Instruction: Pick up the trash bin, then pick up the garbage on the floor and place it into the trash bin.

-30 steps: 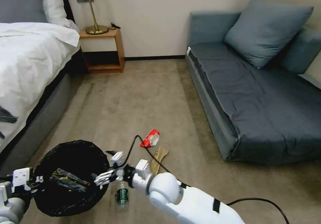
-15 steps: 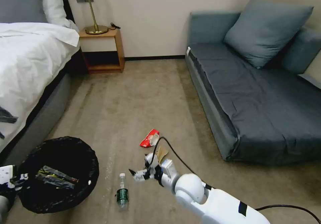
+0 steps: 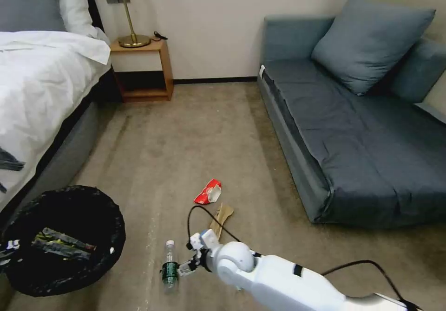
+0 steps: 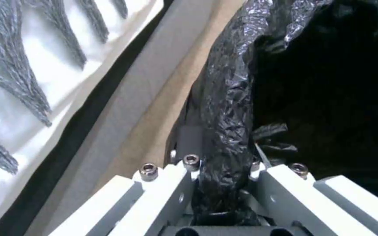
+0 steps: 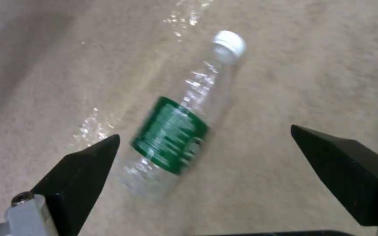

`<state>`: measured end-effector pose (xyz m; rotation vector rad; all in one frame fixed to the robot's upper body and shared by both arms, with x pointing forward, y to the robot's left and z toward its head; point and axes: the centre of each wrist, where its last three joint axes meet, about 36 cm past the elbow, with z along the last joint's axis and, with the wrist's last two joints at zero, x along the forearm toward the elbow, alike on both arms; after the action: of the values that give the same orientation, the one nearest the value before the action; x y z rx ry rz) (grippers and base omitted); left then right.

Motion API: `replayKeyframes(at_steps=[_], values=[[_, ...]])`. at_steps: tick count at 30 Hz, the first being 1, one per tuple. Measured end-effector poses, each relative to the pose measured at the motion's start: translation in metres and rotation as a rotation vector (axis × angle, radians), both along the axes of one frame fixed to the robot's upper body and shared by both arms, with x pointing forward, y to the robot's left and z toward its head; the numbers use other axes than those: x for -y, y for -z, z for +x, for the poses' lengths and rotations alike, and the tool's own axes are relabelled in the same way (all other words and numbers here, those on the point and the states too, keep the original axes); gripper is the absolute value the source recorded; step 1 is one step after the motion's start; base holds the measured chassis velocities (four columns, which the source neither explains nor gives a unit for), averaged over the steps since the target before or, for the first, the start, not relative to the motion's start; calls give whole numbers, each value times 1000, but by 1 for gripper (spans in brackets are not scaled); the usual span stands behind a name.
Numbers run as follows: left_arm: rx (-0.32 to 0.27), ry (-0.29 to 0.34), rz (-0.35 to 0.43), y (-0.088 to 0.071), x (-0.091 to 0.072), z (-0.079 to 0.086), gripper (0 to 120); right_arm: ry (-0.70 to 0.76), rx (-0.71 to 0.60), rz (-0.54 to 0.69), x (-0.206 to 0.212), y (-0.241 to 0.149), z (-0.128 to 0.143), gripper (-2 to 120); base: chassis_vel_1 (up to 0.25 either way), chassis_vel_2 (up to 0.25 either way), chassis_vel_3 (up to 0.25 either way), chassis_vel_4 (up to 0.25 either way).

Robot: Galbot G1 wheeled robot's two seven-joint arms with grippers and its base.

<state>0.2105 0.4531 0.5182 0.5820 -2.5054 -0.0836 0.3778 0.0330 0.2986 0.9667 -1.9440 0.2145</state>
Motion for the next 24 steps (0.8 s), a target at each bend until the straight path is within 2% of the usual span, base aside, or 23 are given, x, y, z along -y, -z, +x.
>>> replayKeyframes(at_steps=[3, 5, 8, 24], values=[[8, 2, 0, -2, 1, 0, 3, -10, 3, -23, -24, 1, -3, 100, 0, 0, 0, 0], [8, 2, 0, -2, 1, 0, 3, -10, 3, -23, -24, 1, -3, 100, 0, 0, 0, 0], [13, 6, 3, -5, 3, 0, 3, -3, 18, -99, -49, 7, -6, 100, 0, 0, 0, 0], [13, 11, 6, -7, 6, -2, 3, 62, -37, -145, -72, 20, 3, 100, 0, 0, 0, 0]])
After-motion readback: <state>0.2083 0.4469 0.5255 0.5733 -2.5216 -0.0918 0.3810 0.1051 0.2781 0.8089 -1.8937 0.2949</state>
